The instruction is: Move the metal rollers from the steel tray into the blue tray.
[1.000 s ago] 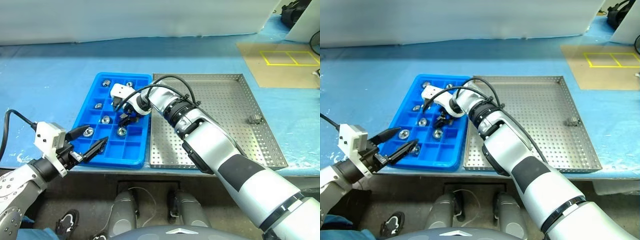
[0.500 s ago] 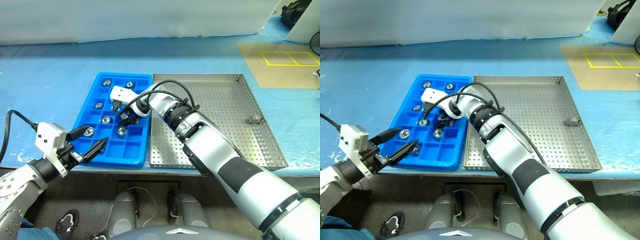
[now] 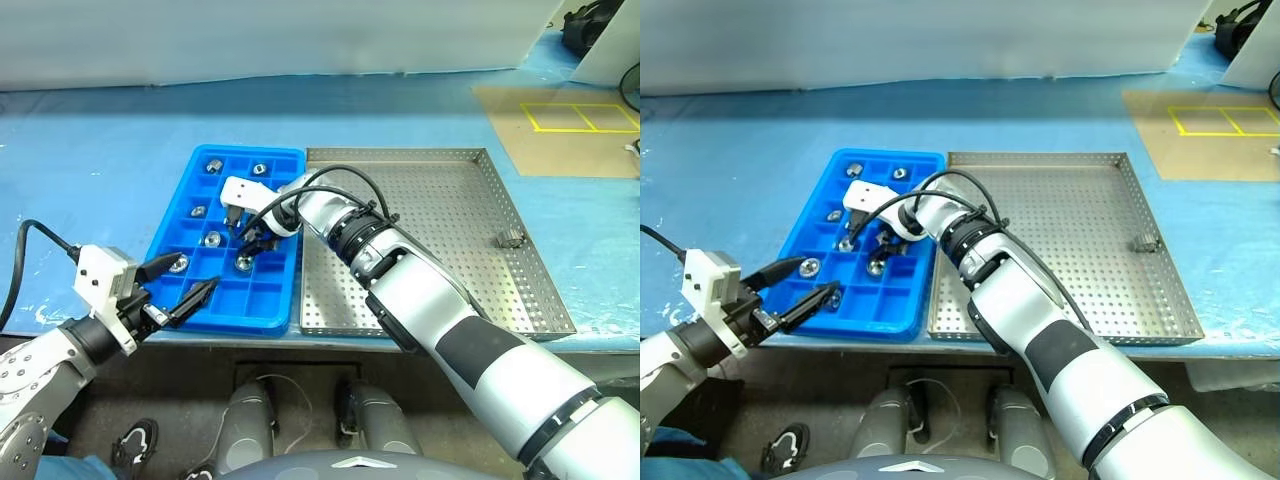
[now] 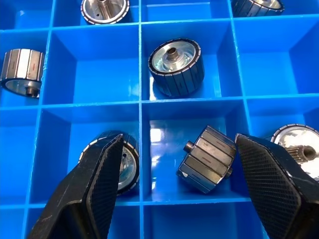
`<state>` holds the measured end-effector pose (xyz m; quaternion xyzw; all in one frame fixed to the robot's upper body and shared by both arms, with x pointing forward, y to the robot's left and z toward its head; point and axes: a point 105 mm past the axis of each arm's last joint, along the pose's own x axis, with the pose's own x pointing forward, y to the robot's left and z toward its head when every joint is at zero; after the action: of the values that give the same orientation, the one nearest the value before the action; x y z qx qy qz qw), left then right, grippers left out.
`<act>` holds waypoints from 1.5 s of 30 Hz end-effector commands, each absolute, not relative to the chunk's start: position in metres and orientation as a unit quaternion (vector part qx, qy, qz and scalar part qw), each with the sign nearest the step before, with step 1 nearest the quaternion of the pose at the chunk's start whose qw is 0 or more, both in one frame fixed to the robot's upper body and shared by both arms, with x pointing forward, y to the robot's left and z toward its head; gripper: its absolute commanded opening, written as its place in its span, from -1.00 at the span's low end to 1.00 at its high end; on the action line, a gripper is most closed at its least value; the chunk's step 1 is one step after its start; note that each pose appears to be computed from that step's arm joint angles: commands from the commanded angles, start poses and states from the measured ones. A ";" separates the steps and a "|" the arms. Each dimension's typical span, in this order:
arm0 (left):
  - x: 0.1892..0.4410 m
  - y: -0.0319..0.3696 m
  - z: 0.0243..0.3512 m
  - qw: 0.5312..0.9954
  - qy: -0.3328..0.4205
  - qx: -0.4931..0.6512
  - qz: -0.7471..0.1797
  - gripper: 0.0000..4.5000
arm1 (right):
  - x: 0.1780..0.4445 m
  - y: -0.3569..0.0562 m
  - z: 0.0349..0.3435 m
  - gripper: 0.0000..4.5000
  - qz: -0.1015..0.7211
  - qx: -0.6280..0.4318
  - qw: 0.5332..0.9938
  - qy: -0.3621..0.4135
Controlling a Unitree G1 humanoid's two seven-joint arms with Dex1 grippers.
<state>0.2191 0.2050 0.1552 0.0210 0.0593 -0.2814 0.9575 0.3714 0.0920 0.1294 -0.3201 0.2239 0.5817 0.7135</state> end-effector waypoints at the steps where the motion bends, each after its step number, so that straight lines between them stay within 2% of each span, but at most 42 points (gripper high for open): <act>1: 0.217 0.202 0.161 0.956 0.046 0.034 -0.288 0.91 | 0.377 0.101 0.136 0.57 0.557 -0.327 0.737 0.201; 3: 0.216 0.202 0.161 0.956 0.046 0.034 -0.288 0.91 | 0.377 0.102 0.138 0.38 0.558 -0.327 0.737 0.196; 8: 0.216 0.201 0.160 0.955 0.046 0.033 -0.290 0.91 | 0.374 0.104 0.135 -0.35 0.563 -0.338 0.730 0.191; 10: 0.216 0.200 0.159 0.955 0.046 0.033 -0.291 0.91 | 0.373 0.105 0.135 -0.35 0.565 -0.338 0.728 0.190; 11: 0.216 0.200 0.159 0.955 0.046 0.033 -0.292 0.91 | 0.373 0.105 0.136 -0.57 0.566 -0.338 0.728 0.189; 12: 0.216 0.200 0.159 0.955 0.046 0.032 -0.292 0.91 | 0.375 0.105 0.138 -0.64 0.563 -0.342 0.730 0.182; 19: 0.217 0.198 0.158 0.954 0.047 0.033 -0.296 0.91 | 0.378 0.106 0.143 -0.64 0.557 -0.336 0.740 0.171; 23: 0.218 0.198 0.159 0.953 0.047 0.034 -0.297 0.91 | 0.372 0.115 0.155 -0.64 0.578 -0.281 0.747 0.167; 26: 0.218 0.198 0.159 0.953 0.047 0.034 -0.298 0.91 | 0.365 0.122 0.168 -0.64 0.607 -0.226 0.743 0.169; 33: 0.219 0.197 0.160 0.951 0.046 0.034 -0.302 0.91 | 0.359 0.125 0.171 -0.64 0.624 -0.216 0.731 0.169; 36: 0.219 0.196 0.161 0.951 0.047 0.035 -0.303 0.91 | 0.358 0.127 0.175 -0.37 0.633 -0.224 0.727 0.147; 42: 0.219 0.193 0.162 0.951 0.047 0.034 -0.304 0.91 | 0.364 0.123 0.165 0.53 0.602 -0.245 0.741 0.169; 45: 0.218 0.192 0.162 0.951 0.047 0.033 -0.305 0.91 | 0.363 0.123 0.164 0.53 0.605 -0.244 0.738 0.171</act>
<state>0.2215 0.1984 0.1545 0.0233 0.0585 -0.2938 0.9538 0.3768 0.0985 0.1499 -0.2347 0.1976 0.5802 0.7545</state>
